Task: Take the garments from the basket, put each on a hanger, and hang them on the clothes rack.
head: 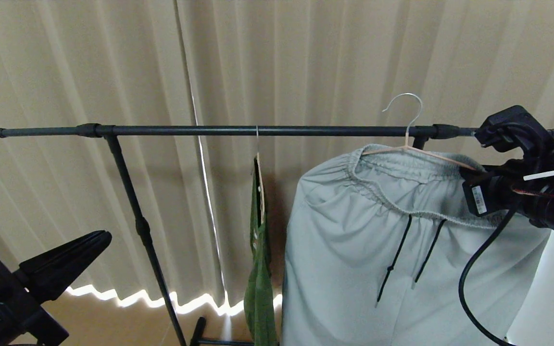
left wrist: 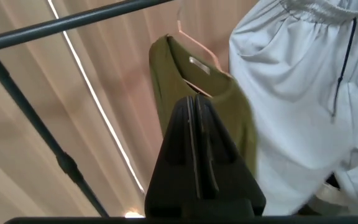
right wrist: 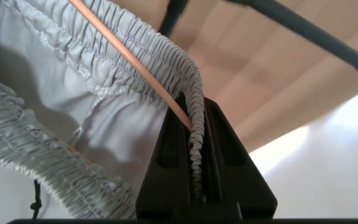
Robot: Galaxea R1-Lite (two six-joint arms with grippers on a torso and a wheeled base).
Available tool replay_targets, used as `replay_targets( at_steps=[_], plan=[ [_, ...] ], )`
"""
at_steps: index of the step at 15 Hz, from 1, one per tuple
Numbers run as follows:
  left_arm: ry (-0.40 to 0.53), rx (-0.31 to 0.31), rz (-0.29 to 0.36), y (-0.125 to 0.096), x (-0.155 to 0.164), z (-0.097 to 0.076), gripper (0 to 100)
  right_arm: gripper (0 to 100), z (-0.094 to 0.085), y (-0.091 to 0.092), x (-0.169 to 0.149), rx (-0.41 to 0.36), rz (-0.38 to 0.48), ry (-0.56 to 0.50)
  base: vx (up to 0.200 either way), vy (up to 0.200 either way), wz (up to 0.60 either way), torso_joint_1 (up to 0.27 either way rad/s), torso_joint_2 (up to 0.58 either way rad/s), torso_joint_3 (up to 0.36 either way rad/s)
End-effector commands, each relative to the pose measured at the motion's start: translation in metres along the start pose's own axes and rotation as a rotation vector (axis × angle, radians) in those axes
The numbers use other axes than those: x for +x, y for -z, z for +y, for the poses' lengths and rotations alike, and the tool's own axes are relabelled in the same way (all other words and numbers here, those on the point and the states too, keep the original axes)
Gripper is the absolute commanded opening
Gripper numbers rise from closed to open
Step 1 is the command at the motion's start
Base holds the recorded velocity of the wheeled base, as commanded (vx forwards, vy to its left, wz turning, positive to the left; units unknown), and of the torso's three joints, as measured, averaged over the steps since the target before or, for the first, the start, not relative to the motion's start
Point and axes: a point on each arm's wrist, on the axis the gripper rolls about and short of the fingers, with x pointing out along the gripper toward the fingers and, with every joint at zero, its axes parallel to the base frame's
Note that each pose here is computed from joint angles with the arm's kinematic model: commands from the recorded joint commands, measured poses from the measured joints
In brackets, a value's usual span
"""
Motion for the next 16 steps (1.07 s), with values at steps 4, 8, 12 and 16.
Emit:
replay_targets(
  at_steps=[4,8,12,16],
  plan=[
    [0.004,0.0,-0.005,0.004,-0.009,-0.003,0,0,0.012,0.006,0.013,0.038,0.041,-0.025,0.1,0.0,0.0,0.004,0.0,0.001],
    [0.002,0.001,-0.029,0.001,-0.012,-0.003,0,0,0.022,0.012,0.028,0.036,0.084,-0.03,0.0,0.0,0.0,0.0,0.0,0.0],
    [0.001,0.001,-0.026,0.001,-0.012,-0.003,0,0,0.031,0.012,0.048,0.041,0.113,-0.008,0.0,0.0,0.0,0.0,0.0,0.0],
    [0.001,0.0,-0.021,0.002,-0.012,-0.003,0,0,0.047,0.018,0.049,0.01,0.139,-0.037,0.0,0.0,0.0,0.0,0.0,0.0]
  ],
)
